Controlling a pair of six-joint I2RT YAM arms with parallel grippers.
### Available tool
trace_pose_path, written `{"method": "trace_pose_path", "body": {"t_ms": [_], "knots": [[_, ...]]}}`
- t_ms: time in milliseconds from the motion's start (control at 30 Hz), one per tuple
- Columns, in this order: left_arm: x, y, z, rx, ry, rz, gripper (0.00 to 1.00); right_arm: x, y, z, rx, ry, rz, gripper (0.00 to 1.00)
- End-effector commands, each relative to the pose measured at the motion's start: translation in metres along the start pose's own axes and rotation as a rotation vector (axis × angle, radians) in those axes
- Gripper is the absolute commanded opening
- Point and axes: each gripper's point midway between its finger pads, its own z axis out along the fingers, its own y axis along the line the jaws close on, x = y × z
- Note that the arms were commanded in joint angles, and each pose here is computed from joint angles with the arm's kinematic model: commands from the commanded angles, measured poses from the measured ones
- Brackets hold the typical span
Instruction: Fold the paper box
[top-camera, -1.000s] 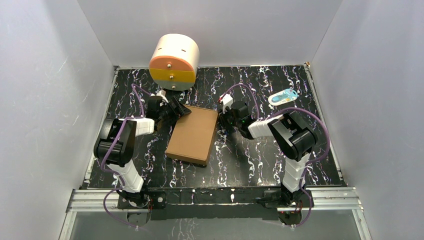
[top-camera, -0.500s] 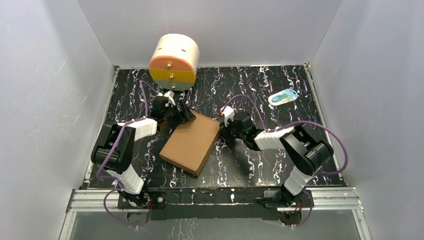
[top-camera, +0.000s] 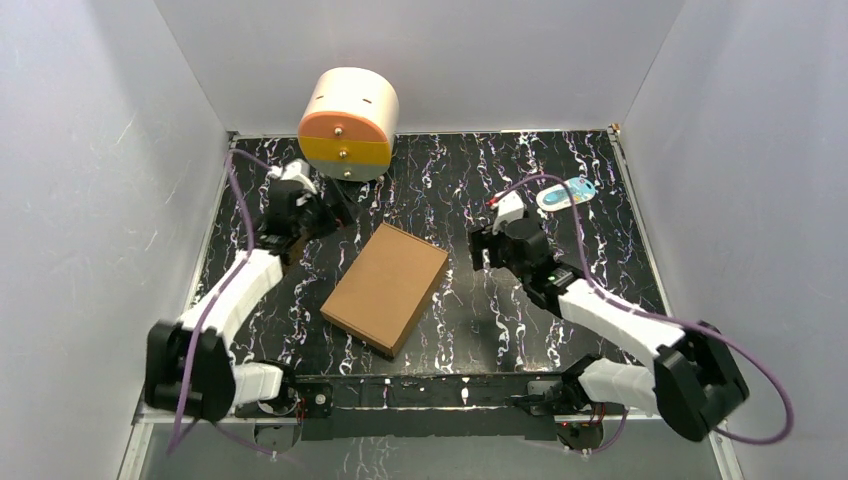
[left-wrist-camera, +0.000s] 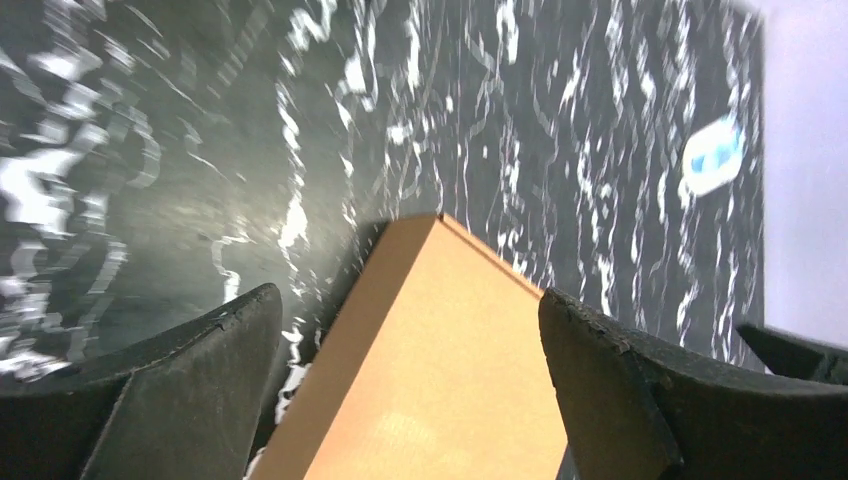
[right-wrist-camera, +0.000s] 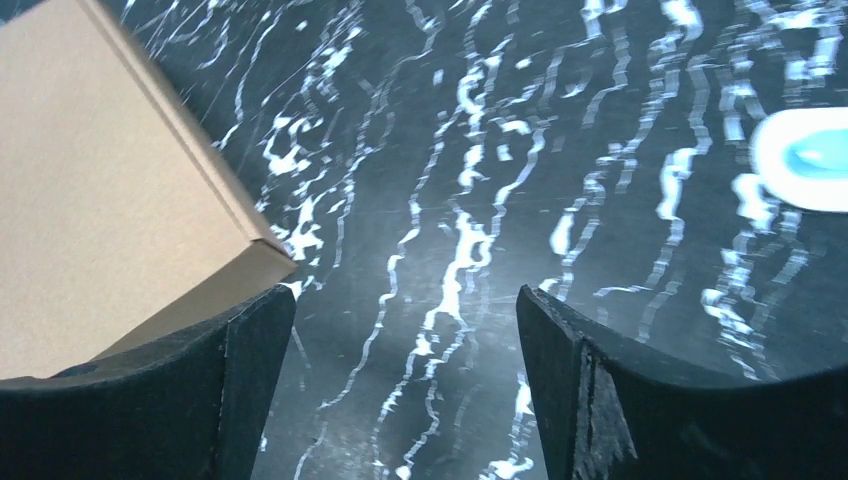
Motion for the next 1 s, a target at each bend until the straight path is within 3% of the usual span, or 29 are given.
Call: {"method": "trace_pose_path", "body": {"t_ms": [0, 233, 467, 700, 967], "knots": [[-0.040, 0.020, -0.063, -0.152, -0.211, 0.000, 0.96, -0.039, -0.037, -0.035, 0.179, -0.095, 0.060, 0.96], [-0.057, 0.029, -0.162, -0.243, -0.426, 0.073, 0.94, -0.081, -0.074, -0.108, 0.361, -0.202, 0.139, 0.98], [-0.059, 0.005, -0.236, -0.106, -0.615, 0.179, 0.94, -0.103, -0.082, -0.164, 0.354, -0.359, 0.186, 0.99], [-0.046, 0.018, -0.250, -0.092, -0.723, 0.184, 0.94, -0.104, -0.090, -0.185, 0.369, -0.488, 0.243, 0.99], [-0.045, 0.022, -0.250, -0.103, -0.735, 0.186, 0.94, -0.103, -0.091, -0.184, 0.376, -0.471, 0.244, 0.99]]}}
